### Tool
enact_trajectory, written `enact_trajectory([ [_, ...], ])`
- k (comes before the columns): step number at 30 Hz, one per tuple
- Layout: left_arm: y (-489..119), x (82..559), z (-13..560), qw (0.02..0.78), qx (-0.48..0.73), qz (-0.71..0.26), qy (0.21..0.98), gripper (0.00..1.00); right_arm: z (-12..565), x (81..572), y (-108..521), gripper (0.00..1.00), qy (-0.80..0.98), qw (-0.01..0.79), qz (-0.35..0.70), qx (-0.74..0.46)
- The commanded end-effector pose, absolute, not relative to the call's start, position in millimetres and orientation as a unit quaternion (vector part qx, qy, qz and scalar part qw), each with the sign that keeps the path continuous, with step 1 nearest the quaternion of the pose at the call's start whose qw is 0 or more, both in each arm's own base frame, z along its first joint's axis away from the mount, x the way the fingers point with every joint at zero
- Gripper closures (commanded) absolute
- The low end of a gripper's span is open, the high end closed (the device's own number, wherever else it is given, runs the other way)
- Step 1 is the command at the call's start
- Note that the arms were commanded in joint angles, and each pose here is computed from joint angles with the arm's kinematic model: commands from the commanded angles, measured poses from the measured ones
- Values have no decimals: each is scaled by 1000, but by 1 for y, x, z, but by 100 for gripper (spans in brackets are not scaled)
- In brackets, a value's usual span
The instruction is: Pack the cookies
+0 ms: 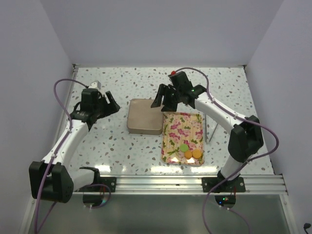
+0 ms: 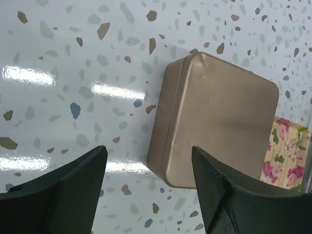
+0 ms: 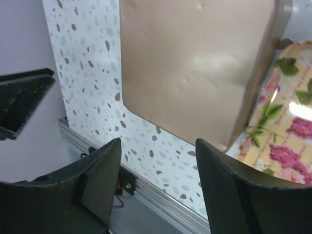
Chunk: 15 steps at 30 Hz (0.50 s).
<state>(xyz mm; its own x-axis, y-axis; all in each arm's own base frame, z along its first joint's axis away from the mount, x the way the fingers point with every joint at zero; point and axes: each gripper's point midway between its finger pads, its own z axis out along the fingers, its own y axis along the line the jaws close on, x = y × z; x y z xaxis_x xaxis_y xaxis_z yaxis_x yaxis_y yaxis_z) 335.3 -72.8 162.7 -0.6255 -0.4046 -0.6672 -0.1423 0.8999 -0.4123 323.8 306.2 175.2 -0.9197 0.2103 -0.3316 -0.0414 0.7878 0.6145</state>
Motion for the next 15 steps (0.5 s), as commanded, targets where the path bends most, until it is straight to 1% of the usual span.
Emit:
enact_trajectory([
  [1, -70, 320, 158, 391, -176, -164, 889, 25, 170, 341, 326, 36, 923, 179, 340, 30],
  [7, -67, 298, 168, 391, -182, -163, 887, 25, 153, 362, 353, 39, 914, 158, 371, 29],
  [9, -74, 293, 174, 393, -181, -187, 882, 25, 139, 367, 358, 40, 916, 147, 373, 30],
  [10, -73, 288, 176, 389, -172, -184, 886, 25, 140, 371, 361, 41, 914, 146, 377, 27],
  [11, -60, 294, 201, 420, -179, -153, 877, 25, 132, 373, 362, 41, 916, 138, 375, 29],
  [13, -37, 291, 223, 443, -194, -99, 870, 22, 136, 377, 366, 41, 913, 141, 382, 25],
  [14, -20, 293, 252, 484, -212, -68, 846, 21, 137, 378, 367, 41, 911, 143, 385, 23],
  [15, -14, 292, 265, 500, -219, -58, 836, 20, 138, 378, 367, 41, 910, 144, 387, 22],
])
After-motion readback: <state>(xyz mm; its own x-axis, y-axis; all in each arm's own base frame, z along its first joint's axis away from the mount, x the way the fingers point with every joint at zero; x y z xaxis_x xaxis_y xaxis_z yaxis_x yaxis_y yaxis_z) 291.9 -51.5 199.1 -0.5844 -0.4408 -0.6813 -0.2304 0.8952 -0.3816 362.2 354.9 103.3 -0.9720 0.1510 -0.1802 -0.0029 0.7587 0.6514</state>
